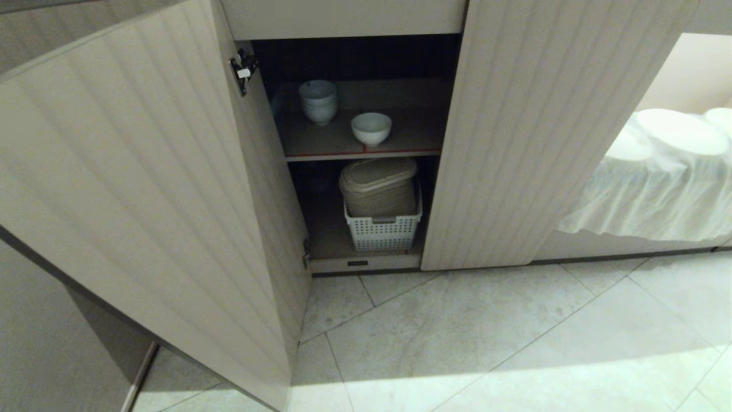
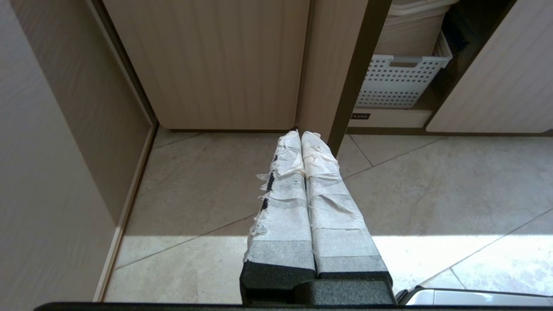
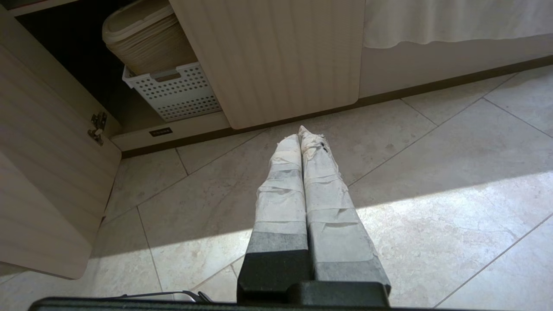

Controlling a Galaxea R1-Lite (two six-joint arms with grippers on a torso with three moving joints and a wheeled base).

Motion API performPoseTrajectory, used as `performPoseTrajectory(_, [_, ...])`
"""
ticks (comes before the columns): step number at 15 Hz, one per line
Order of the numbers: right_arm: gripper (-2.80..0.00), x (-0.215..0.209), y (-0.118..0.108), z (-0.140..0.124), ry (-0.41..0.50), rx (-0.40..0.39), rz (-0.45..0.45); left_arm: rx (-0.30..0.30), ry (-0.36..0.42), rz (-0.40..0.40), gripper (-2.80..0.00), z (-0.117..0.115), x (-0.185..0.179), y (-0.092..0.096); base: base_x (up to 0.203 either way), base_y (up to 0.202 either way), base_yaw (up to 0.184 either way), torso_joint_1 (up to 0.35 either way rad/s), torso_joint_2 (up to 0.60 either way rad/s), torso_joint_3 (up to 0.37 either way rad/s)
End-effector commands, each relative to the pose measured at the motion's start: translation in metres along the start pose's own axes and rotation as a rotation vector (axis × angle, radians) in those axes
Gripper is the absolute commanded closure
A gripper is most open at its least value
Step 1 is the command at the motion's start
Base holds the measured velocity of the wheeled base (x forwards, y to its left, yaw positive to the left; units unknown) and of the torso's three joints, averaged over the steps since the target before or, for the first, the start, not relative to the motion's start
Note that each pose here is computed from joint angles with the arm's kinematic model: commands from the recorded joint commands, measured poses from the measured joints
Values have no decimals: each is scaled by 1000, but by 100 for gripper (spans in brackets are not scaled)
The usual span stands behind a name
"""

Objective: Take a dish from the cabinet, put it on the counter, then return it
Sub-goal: Close the cabinet door

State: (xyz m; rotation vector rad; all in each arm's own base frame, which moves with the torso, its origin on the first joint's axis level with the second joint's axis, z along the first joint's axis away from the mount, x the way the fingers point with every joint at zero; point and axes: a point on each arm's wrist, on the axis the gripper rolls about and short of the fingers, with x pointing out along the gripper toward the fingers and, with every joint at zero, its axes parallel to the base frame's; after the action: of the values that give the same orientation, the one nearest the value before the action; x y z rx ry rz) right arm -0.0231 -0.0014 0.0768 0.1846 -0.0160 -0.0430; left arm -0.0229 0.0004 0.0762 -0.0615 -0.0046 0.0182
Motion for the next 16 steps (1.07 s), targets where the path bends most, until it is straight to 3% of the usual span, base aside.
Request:
performPoseTrajectory(1, [0, 0, 0, 0, 1, 1, 0, 0, 1, 0, 0, 0, 0, 0, 0, 0, 0, 0, 0, 0])
performPoseTrajectory(6, [0, 0, 0, 0, 1, 1, 0, 4, 0, -2, 0, 3, 0, 0, 0, 0, 0, 0, 0, 0])
performPoseTrajectory(10, [0, 0, 0, 0, 1, 1, 0, -38, 77, 3, 0, 36, 18, -3, 0, 0, 0, 0, 0, 0])
performPoseTrajectory(16, [0, 0, 0, 0, 1, 1, 0, -74, 44, 20, 0, 77, 56, -5, 0, 0, 0, 0, 0, 0])
